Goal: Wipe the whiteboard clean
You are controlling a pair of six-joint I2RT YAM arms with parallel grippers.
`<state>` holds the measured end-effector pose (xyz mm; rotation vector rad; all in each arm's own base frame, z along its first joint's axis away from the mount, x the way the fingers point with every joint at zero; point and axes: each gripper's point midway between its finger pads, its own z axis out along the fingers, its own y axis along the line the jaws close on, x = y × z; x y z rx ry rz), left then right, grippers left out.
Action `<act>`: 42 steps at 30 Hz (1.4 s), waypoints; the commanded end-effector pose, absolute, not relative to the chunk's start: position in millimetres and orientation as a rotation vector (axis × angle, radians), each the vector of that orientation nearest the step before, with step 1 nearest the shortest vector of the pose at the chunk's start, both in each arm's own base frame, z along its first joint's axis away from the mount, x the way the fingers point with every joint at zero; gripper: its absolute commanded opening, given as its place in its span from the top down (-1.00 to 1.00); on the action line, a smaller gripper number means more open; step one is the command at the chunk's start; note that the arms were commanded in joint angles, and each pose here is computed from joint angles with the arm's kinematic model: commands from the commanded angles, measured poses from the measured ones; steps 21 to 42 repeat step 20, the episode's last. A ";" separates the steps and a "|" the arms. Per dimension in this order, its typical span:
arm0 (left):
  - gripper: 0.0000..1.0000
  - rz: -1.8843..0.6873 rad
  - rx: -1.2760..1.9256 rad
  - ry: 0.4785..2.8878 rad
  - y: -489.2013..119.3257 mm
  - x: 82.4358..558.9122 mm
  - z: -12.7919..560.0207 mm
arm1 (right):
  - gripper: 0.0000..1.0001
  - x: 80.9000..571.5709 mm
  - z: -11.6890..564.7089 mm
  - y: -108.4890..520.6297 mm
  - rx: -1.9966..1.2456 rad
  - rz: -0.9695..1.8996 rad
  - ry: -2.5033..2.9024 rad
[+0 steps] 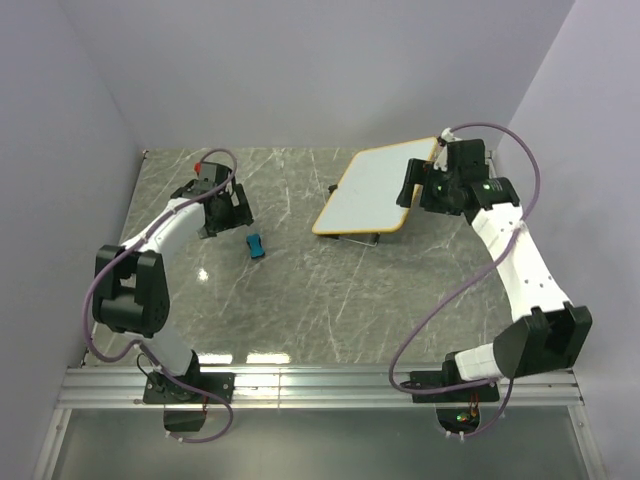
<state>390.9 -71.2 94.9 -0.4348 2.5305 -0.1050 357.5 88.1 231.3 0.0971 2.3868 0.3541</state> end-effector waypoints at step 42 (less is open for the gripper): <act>-0.99 -0.182 -0.543 2.044 -43.6 358.8 273.0 | -0.99 225.8 408.6 62.7 0.289 0.548 1.678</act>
